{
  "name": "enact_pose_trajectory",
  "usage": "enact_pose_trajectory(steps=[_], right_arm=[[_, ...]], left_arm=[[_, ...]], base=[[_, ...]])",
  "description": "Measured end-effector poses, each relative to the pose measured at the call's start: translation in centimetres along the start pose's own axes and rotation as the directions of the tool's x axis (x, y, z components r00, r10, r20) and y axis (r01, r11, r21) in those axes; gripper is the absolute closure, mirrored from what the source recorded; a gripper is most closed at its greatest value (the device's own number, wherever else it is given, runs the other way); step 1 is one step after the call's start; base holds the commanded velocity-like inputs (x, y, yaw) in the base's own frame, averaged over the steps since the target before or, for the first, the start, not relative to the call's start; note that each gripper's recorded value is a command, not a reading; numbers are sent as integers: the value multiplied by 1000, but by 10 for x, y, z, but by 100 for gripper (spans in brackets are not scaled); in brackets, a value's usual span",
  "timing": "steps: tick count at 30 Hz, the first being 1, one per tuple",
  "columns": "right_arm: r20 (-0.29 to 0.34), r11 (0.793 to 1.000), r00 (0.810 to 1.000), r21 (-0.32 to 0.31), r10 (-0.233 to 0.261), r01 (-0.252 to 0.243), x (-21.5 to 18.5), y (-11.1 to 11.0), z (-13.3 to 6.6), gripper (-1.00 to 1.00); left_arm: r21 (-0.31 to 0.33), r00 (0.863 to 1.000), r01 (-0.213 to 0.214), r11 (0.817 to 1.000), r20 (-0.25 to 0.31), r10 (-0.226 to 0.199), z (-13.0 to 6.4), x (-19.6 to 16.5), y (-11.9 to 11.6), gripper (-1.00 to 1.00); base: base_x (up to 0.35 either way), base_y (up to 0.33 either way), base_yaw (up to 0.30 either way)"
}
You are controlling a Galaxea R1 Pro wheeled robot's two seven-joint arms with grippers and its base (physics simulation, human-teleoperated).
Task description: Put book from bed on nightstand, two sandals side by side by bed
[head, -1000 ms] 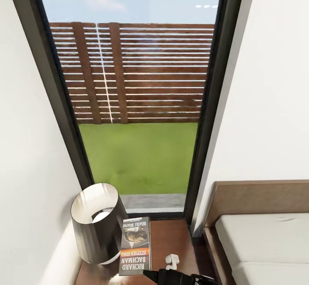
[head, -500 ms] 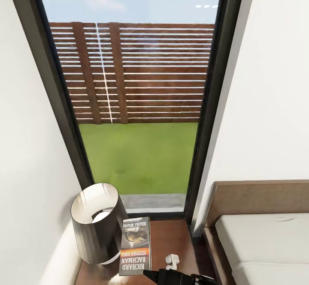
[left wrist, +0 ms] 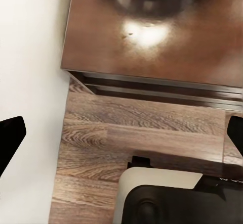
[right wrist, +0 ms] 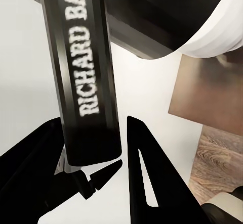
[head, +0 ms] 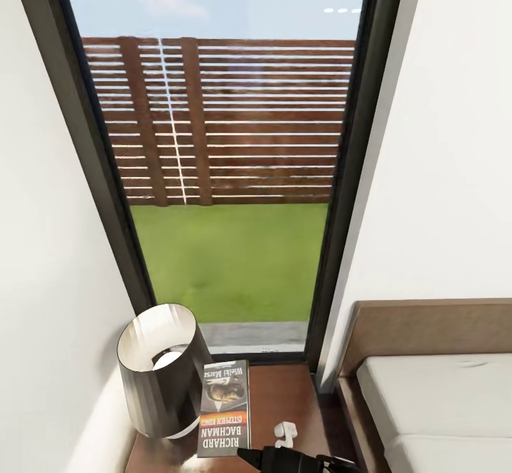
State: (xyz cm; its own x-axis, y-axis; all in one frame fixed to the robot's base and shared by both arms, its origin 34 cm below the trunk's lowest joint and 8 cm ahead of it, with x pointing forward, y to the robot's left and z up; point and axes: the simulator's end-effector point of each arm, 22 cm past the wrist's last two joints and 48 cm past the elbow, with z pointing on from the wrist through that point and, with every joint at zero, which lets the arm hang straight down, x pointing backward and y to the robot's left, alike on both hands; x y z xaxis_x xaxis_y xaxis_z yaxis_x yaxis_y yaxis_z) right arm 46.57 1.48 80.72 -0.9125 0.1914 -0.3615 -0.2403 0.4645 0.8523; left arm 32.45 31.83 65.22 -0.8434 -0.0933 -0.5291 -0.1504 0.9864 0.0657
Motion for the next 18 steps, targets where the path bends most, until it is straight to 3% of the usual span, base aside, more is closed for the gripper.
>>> enact_pose_trajectory(steps=[9,18], right_arm=[[-2,1000,1000,2,-1,1,0,-1,0,100],[0,1000,1000,3,0,0,0,-1,0,100]], left_arm=[[-1,1000,0,1000,-1,0,0,0,0,-100],[-1,1000,0,1000,0,0,0,0,0,-100]], base=[[-144,0,0],[-41,0,0]])
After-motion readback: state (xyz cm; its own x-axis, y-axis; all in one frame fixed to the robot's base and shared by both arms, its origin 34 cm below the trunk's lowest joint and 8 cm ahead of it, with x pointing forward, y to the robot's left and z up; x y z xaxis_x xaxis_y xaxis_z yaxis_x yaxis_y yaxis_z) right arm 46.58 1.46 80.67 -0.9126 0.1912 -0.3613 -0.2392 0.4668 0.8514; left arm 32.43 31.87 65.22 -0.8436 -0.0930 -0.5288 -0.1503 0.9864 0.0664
